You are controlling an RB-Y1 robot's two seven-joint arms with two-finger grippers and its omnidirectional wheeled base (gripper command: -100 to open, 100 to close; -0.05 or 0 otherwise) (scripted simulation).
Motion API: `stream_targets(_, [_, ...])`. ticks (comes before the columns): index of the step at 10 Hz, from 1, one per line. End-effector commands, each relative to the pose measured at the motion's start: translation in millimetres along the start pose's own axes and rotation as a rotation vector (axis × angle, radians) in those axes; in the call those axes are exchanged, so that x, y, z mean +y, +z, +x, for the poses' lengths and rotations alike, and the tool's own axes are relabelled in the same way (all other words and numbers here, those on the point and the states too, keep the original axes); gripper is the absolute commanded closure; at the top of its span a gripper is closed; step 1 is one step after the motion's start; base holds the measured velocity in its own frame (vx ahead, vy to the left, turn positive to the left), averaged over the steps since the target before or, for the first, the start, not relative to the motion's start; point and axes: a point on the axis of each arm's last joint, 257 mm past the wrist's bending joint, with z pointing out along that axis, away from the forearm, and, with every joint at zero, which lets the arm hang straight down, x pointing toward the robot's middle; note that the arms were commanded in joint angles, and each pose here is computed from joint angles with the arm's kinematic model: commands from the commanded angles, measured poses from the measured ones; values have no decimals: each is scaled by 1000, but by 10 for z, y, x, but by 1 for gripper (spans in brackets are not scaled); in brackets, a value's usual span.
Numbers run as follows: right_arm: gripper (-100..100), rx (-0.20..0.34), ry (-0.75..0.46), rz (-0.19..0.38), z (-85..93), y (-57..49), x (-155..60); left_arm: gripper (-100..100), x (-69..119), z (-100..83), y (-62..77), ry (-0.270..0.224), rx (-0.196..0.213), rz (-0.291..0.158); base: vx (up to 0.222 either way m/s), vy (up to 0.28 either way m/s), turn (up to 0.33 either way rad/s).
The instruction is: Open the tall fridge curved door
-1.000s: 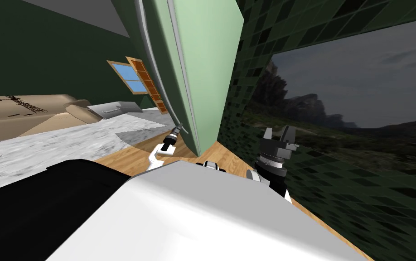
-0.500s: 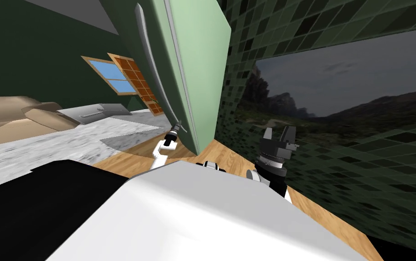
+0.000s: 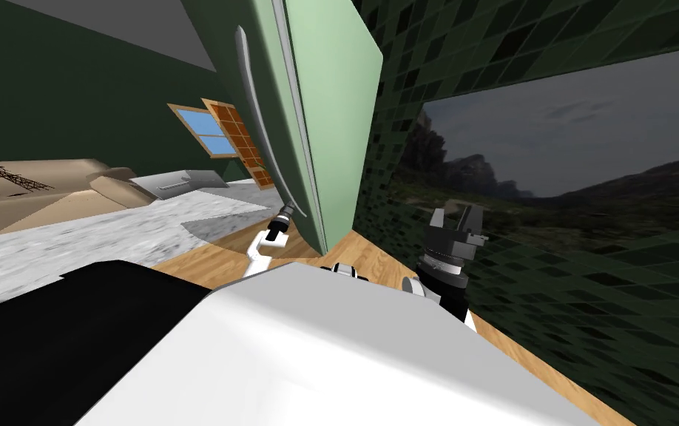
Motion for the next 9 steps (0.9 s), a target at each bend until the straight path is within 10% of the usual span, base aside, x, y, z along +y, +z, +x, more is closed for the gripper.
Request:
stream_targets(1, [0, 0, 0, 0, 0, 0, 0, 100, -75, 80, -175, -8, 31, 37, 124, -14, 204])
stream_targets(6, [0, 0, 0, 0, 0, 0, 0, 100, -212, 176, -424, -25, 77, 85, 96, -28, 165])
stream_targets(7, [0, 0, 0, 0, 1, 1, 0, -100, -123, 239, -430, -10, 87, 72, 37, -25, -12])
stream_targets(9, [0, 0, 0, 0, 0, 1, 0, -100, 20, 332, -430, 17, 101, 49, 66, -60, 1])
